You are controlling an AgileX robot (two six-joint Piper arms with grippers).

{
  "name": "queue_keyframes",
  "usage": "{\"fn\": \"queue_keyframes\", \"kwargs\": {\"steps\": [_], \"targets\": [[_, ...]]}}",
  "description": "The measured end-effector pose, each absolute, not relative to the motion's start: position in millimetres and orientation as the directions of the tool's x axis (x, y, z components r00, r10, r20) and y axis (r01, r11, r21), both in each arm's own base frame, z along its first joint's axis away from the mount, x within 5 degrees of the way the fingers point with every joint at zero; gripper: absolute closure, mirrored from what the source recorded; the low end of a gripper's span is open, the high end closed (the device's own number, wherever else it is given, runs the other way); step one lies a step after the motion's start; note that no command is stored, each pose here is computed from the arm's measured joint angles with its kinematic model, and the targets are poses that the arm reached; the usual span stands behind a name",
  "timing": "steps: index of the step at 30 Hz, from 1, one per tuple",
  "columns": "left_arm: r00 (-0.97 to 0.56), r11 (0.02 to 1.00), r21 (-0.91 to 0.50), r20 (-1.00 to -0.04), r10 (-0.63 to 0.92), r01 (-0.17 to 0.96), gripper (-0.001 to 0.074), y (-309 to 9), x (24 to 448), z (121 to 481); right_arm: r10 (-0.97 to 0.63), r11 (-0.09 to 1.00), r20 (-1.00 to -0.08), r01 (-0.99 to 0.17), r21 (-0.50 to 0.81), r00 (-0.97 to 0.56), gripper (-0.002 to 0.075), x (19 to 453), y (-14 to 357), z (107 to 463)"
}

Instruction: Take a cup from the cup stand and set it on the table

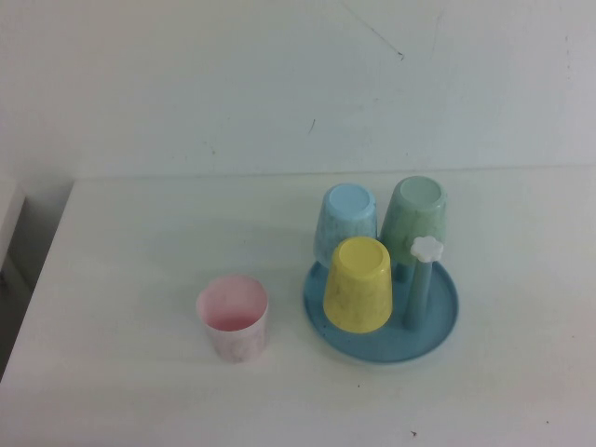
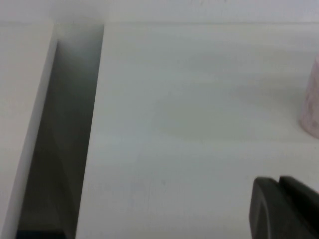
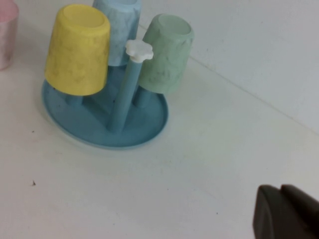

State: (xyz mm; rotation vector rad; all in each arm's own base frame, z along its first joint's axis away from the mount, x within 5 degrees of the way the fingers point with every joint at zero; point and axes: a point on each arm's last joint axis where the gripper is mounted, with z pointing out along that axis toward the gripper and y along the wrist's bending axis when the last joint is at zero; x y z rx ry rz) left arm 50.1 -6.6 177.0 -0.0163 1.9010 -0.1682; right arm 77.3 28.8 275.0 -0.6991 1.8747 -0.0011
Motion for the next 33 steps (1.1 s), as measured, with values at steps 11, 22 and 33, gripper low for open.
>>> {"fn": "queue_keyframes", "kwargs": {"steps": [11, 22, 33], "targets": [[-0.331, 0.986, -0.158, -0.935, -0.130, 0.061, 0.0736, -6.6, 50.7, 173.1, -0.458, 0.829, -0.855, -0.464, -0.311, -0.244, 0.0724, 77.3, 29.2, 275.1], [-0.328, 0.986, -0.158, -0.936, -0.130, 0.061, 0.0736, -6.6, 50.9, 172.8, -0.458, 0.829, -0.855, -0.465, -0.311, -0.245, 0.0724, 77.3, 29.2, 275.1], [-0.326, 0.984, -0.166, -0.935, -0.138, 0.058, 0.0737, -6.6, 51.0, 172.8, -0.456, 0.830, -0.856, -0.465, -0.309, -0.245, 0.0724, 77.2, 29.3, 275.2]]}}
